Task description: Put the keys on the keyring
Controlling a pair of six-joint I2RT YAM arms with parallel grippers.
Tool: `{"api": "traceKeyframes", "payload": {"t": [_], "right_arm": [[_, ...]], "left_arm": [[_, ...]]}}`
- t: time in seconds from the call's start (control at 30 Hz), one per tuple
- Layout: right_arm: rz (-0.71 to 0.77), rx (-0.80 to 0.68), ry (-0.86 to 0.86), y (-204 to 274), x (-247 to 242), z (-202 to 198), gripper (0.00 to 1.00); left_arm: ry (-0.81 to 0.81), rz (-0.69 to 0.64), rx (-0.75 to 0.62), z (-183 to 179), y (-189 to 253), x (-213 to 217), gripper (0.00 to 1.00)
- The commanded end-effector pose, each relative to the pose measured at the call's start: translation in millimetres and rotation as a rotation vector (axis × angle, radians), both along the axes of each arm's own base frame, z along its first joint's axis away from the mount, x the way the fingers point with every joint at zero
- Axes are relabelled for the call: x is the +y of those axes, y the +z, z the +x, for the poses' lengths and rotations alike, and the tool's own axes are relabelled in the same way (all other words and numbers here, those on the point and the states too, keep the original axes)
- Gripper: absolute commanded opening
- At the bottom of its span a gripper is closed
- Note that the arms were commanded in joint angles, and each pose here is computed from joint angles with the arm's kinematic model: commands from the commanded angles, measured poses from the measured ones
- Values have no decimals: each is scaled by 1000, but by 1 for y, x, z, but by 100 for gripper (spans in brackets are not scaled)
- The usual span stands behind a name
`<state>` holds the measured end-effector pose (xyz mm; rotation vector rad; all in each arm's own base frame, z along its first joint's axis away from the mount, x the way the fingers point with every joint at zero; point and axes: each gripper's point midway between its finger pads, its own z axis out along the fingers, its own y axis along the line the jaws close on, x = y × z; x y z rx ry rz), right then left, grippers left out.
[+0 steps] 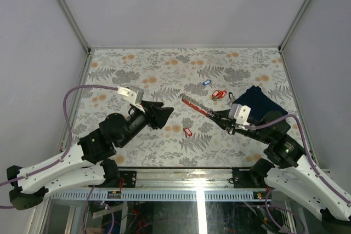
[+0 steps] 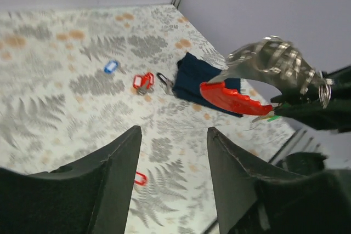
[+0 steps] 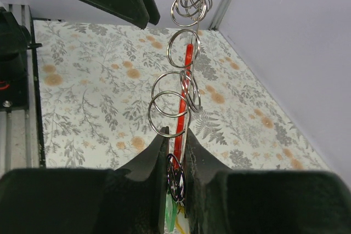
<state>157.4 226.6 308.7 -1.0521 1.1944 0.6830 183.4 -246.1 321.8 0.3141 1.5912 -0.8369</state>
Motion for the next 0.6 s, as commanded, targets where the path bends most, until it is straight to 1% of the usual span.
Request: {"api": "traceKeyframes", "payload": {"t": [0.0,0.13,0.2,0.27,0.4,0.57], "right_arm": [[5,-226,28,24,1,-1,3],[-22,-336,24,26,0,1,4],[-32,-379,23,25,0,2,4],[-29,-419,26,25,1,3,4],[-27,-472,21,26,3,6,6],[-32,-551,13,32,7,12,6]], "left_arm": [[102,-324,285,0,11,9,52],[94,-608,394,-5,22,17,55],[93,-745,407,-5,32,25,58],[99,-837,387,-3,44,34,61],[104,-875,371,0,54,33,68],[10,-894,411,-6,70,13,73]]}}
